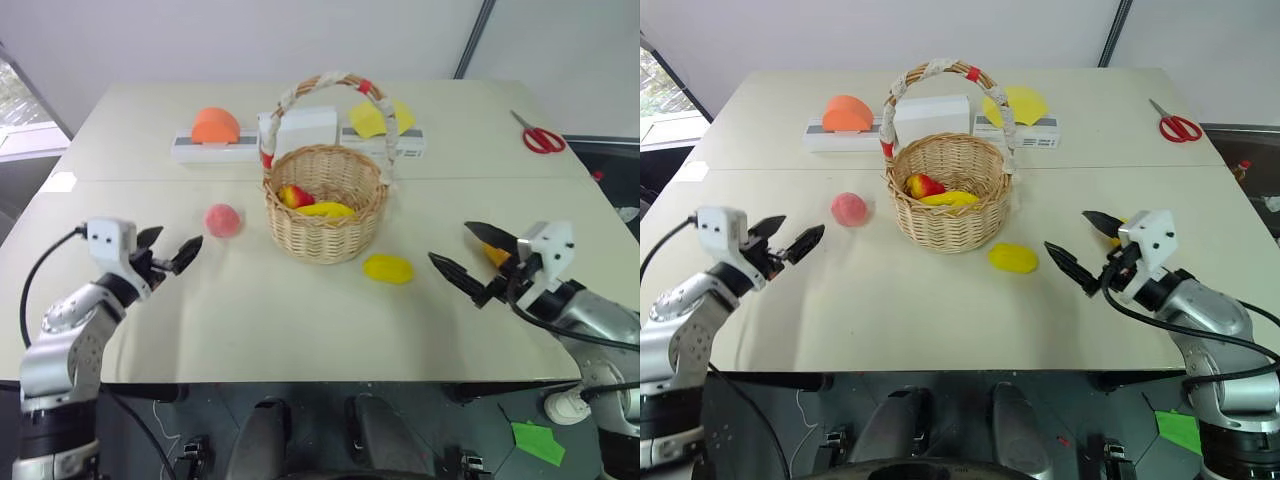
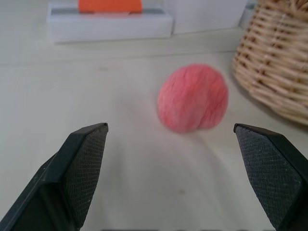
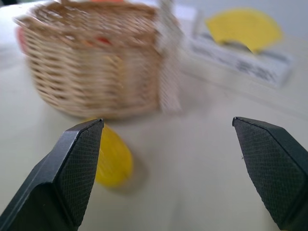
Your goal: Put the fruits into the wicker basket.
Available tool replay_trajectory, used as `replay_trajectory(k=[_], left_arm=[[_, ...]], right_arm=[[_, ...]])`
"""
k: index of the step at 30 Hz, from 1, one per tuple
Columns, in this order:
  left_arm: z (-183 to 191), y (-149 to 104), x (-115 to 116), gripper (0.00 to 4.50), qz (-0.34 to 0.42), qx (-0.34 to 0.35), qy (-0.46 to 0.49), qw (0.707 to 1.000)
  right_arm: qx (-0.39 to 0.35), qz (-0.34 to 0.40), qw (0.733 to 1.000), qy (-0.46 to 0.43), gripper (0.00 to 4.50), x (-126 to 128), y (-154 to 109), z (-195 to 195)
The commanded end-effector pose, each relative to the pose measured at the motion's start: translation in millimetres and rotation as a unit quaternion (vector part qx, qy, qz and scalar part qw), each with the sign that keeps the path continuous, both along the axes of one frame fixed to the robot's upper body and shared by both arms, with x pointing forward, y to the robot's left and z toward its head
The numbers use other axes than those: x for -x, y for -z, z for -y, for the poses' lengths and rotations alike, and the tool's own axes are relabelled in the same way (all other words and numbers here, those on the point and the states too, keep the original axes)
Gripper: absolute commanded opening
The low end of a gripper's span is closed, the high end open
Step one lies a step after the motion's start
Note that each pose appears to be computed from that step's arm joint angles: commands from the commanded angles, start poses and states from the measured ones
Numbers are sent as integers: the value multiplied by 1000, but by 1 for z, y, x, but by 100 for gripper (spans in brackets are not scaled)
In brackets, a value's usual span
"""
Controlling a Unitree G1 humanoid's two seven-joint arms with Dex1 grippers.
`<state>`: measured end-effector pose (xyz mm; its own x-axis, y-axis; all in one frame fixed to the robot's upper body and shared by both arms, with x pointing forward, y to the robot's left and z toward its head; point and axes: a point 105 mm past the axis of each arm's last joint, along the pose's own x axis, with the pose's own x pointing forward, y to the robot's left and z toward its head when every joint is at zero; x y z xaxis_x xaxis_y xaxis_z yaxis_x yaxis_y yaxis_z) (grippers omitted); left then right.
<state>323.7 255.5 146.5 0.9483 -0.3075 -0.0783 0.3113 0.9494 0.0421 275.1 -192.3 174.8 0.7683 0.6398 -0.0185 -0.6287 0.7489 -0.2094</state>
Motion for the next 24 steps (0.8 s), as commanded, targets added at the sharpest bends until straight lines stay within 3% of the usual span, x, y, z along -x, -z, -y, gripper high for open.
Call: replay_trajectory(k=[1, 4, 10, 18, 21, 24], left_arm=[[14, -14, -16, 450, -3, -70, 16, 997], [22, -15, -30, 450, -17, -105, 26, 994], [36, -10, -58, 450, -51, -106, 25, 993], [53, 5, -75, 450, -105, -106, 39, 988], [57, 5, -80, 363, -105, -113, 40, 987], [55, 2, -81, 240, -102, -119, 36, 987]], right_arm=[[10, 11, 996, -87, 448, 11, -13, -42], [18, 15, 992, -121, 448, 14, -17, -62], [24, 21, 986, -163, 448, 21, -21, -89], [29, 26, 984, -176, 448, 23, -18, -99], [27, 30, 983, -177, 450, 23, -16, -102], [26, 35, 983, -176, 450, 22, -17, -103]])
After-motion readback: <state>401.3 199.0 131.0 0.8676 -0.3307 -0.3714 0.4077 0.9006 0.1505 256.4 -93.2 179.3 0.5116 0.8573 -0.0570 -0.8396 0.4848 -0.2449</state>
